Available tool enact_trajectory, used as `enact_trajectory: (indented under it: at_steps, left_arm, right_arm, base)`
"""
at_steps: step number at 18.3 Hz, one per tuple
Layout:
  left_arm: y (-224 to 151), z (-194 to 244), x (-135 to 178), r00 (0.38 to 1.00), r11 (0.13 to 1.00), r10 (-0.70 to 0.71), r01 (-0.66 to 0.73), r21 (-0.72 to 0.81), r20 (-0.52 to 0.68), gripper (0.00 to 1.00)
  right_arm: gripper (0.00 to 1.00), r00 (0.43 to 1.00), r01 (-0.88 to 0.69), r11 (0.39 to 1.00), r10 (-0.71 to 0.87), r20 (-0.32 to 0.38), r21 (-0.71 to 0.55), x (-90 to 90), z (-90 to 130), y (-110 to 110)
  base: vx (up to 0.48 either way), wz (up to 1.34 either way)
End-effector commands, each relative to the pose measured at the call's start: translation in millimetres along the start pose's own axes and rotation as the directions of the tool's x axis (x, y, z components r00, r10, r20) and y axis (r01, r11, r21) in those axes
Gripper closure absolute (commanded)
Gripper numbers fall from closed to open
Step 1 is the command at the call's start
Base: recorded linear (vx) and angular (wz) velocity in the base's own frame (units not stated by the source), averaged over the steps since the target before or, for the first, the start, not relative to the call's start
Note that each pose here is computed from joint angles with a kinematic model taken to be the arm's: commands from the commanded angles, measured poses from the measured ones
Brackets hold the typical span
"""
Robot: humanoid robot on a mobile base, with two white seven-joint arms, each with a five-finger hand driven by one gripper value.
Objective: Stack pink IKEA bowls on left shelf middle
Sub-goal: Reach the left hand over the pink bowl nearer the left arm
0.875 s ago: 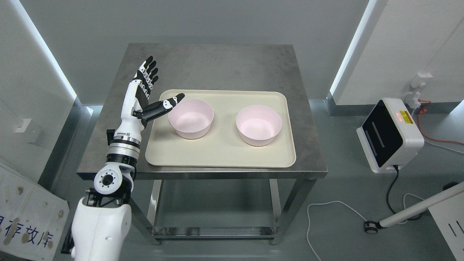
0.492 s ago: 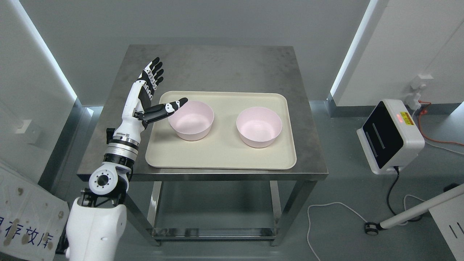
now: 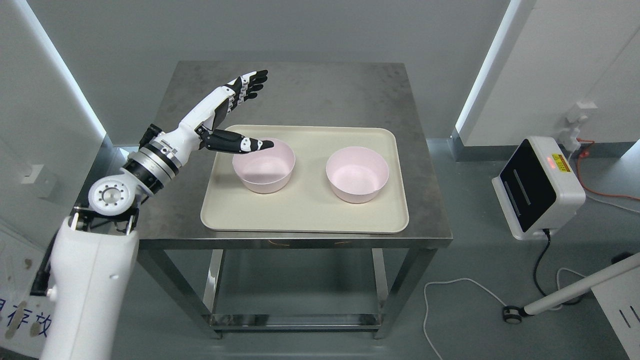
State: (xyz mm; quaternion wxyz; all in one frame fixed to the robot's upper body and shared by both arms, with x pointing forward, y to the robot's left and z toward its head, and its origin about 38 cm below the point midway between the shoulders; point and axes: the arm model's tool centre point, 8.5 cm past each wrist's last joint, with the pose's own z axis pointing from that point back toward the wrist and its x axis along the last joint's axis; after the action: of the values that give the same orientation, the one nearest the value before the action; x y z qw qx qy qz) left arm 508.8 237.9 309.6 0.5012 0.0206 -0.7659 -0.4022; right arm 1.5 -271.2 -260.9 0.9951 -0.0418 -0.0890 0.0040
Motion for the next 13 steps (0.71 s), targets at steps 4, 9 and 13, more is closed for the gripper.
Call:
enact_trajectory:
  at_steps: [4,9,13]
  left_arm:
    - [35.8,1.2,-57.6,0.889,0.944,-0.31,0.246,-0.22,-0.336,0.08]
    - [-4.2,-28.6,-55.6,0.895,0.967,-0.189,0.098,-0.234,-0.405,0.14]
    - [-19.1,-38.8,-49.3,0.908,0.963,-0.173,0.074,-0.259,-0.382,0.23]
  right_arm:
    - [0.0,1.0,-0.003,1.0,0.003,0.001,-0.018,0.1,0.2,-11.5]
    - [0.0,1.0,-0.003,1.0,0.003,0.001,-0.018,0.1,0.2,-11.5]
    - [0.0,1.0,-0.003,1.0,0.003,0.001,-0.018,0.1,0.2,-11.5]
  base:
    - [0.0,0.0]
    - [0.0,0.0]
    - [0.0,0.0]
